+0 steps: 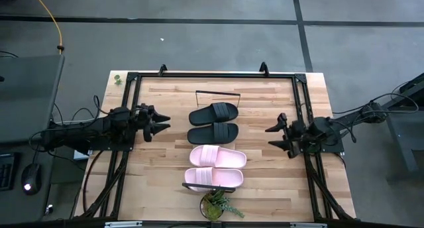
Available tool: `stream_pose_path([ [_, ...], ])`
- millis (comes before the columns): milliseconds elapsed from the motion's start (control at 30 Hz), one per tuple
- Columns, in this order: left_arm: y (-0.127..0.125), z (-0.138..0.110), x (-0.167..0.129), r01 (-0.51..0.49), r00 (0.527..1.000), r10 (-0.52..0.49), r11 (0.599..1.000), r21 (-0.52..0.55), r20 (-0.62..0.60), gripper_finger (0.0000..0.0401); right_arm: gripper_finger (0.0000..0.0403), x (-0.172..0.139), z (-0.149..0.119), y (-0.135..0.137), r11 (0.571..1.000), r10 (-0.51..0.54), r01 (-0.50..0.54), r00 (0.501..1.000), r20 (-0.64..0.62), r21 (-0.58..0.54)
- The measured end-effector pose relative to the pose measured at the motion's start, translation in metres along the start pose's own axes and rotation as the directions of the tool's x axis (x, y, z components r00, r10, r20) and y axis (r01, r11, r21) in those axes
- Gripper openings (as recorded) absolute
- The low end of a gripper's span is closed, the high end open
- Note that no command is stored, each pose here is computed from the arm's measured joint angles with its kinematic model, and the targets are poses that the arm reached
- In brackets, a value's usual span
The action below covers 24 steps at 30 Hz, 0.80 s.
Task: Pick and place slides into the shelf
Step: Return to Home Position
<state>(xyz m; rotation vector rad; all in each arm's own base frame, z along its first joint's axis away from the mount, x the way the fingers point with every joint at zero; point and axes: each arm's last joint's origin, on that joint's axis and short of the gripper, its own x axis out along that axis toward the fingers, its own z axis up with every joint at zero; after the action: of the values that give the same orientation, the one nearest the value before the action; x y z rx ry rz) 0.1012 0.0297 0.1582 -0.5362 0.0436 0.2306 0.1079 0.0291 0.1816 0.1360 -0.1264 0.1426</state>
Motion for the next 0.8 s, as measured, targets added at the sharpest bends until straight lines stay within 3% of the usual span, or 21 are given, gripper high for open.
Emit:
stream_pose_path([
  [200,0.001,0.000,0.000,-0.027,1.000,0.026,0.985,0.169,0.011,0.0211,0.0231,-0.001,-0.011,0.001,0.996,0.059,-0.066,0.992,-0.116,-0.052],
  [400,0.001,0.000,0.000,-0.039,0.999,0.037,0.955,0.293,0.012,0.0211,0.0231,-0.002,-0.019,0.000,0.996,0.054,-0.066,0.978,-0.200,-0.053],
  [600,0.001,0.000,0.000,-0.040,0.999,0.038,0.932,0.360,0.013,0.0211,0.0231,-0.004,-0.027,-0.001,0.996,0.042,-0.061,0.958,-0.283,-0.061],
  [800,0.002,0.000,0.000,-0.053,0.999,0.051,0.923,0.382,0.016,0.0211,0.0231,-0.006,-0.033,-0.002,0.999,0.051,-0.050,0.933,-0.356,0.012],
])
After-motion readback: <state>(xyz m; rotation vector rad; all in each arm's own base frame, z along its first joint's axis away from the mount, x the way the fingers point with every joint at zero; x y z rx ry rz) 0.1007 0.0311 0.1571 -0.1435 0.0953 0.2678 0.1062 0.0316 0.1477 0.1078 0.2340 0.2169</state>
